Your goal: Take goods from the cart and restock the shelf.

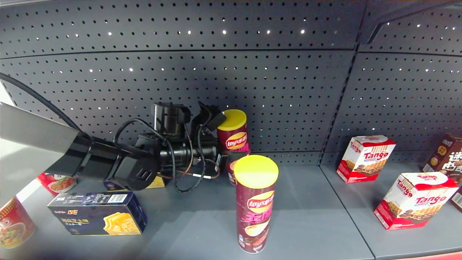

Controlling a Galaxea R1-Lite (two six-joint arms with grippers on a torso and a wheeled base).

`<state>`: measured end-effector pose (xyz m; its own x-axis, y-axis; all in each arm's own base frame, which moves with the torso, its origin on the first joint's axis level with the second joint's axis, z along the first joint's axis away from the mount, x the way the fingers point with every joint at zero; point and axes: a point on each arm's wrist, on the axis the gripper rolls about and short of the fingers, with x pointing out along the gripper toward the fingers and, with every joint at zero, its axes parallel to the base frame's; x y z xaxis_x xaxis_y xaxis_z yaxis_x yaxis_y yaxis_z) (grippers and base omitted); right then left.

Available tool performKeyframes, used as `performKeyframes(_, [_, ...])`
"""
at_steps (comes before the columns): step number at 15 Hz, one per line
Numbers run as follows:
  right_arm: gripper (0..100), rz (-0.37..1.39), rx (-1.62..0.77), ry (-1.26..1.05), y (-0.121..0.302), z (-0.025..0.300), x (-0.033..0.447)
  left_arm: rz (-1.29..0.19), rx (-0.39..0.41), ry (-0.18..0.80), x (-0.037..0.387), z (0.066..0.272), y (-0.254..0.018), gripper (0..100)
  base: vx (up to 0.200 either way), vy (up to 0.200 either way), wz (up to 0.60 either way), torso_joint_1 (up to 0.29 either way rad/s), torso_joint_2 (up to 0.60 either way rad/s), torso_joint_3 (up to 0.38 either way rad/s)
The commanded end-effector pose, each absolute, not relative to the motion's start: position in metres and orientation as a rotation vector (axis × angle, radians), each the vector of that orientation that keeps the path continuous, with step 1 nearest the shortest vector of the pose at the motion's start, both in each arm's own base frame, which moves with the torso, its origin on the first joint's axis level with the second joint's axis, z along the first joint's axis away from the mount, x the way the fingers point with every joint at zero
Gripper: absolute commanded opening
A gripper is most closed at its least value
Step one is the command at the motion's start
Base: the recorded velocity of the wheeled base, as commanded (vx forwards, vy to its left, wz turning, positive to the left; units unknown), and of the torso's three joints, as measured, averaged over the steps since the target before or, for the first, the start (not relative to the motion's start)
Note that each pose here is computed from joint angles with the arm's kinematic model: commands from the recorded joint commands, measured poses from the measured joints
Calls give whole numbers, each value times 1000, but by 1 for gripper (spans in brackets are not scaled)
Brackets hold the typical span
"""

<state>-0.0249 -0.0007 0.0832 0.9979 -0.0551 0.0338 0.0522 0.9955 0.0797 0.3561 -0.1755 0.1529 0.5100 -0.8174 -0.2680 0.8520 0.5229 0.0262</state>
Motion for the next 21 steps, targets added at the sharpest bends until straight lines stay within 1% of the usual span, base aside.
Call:
performKeyframes(1, [100, -54, 79, -36, -1, 83, -25, -1011, 163, 229, 358, 161, -176, 0, 0, 0, 0, 0, 0, 0])
performKeyframes(2, [100, -54, 79, -37, -1, 84, -25, -1012, 165, 246, 358, 160, -176, 0, 0, 0, 0, 0, 0, 0])
performKeyframes(6, [100, -54, 79, -37, -1, 84, -25, -1015, 163, 252, 357, 159, -177, 0, 0, 0, 0, 0, 0, 0])
performKeyframes(8, [100, -54, 79, -36, -1, 83, -25, -1017, 161, 291, 356, 156, -176, 0, 0, 0, 0, 0, 0, 0])
performKeyframes(11, [100, -54, 79, -36, -1, 83, -25, -1039, 152, 316, 356, 155, -175, 0, 0, 0, 0, 0, 0, 0])
performKeyframes(15, [100, -54, 79, -37, -1, 84, -25, -1045, 156, 314, 359, 157, -179, 0, 0, 0, 0, 0, 0, 0])
performKeyframes(19, [100, -54, 79, -36, -1, 83, -25, -1062, 205, 339, 366, 149, -183, 0, 0, 0, 0, 0, 0, 0])
performKeyframes(21, [100, -54, 79, -37, -1, 84, -25, -1067, 207, 342, 366, 148, -184, 0, 0, 0, 0, 0, 0, 0])
